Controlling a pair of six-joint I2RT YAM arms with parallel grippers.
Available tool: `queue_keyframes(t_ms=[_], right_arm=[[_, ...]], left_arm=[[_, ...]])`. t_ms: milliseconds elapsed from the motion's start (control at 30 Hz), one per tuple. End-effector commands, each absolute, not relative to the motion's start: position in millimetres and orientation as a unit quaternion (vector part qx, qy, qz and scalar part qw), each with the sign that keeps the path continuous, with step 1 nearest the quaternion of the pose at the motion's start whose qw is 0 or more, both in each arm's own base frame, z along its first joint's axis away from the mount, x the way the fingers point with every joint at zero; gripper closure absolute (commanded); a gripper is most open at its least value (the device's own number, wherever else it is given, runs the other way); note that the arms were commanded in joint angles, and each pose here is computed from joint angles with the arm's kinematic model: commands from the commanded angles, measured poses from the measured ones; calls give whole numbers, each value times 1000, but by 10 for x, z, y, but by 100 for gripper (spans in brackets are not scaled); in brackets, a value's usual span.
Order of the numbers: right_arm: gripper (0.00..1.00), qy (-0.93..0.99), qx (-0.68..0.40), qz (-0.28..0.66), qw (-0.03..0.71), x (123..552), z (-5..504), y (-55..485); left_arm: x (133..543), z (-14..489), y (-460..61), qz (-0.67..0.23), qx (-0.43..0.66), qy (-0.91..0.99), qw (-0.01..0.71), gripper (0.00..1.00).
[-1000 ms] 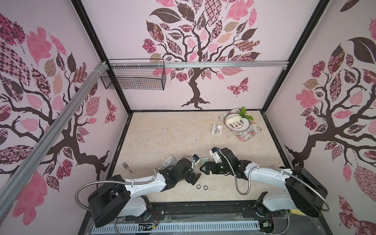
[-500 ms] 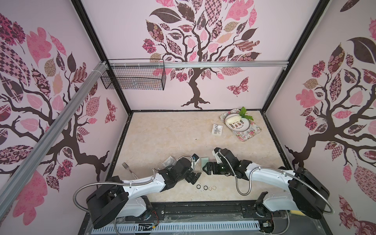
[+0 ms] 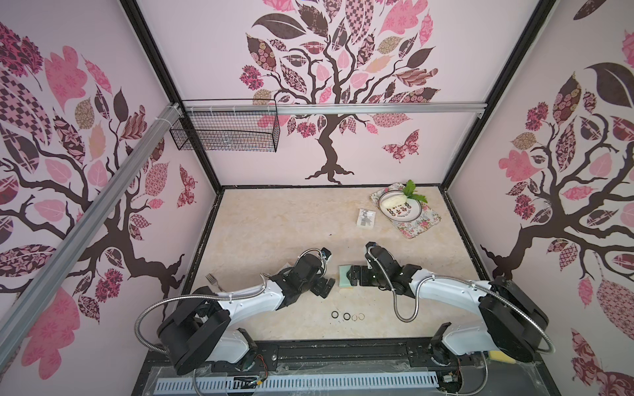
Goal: Take the rings out of the lift-off lid box
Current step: Adjust the jewelry box at the center of the board, then close the lid on the jewelry box.
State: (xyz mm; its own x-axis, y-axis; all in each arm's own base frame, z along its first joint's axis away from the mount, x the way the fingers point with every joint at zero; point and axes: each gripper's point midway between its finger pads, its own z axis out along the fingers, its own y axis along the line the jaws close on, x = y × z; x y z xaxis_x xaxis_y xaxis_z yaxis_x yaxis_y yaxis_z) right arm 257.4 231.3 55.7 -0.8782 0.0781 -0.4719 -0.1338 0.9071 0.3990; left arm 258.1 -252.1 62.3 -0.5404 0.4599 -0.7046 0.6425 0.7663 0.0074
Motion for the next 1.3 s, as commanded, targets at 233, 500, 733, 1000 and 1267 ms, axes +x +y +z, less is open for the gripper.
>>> queue_keyframes(t_ms=[233,500,733,1000,1267], right_arm=[[0,948,7,194,251,2668,459,2200],[0,953,7,190,237,2614,334,2159],[2,956,10,181,229,2564,248,2098],[2,958,13,176,224,2538,191,2055],[0,962,7,180,206,2523,120,2086]], left_arm=[[2794,590,-2736,-122,329,865,358,2],[2793,544,-2747,-123,329,867,353,2],[2788,550,-2748,-125,329,867,353,2],[2794,548,-2763,-128,329,867,353,2],[2797,582,-2775,-131,329,864,356,2]])
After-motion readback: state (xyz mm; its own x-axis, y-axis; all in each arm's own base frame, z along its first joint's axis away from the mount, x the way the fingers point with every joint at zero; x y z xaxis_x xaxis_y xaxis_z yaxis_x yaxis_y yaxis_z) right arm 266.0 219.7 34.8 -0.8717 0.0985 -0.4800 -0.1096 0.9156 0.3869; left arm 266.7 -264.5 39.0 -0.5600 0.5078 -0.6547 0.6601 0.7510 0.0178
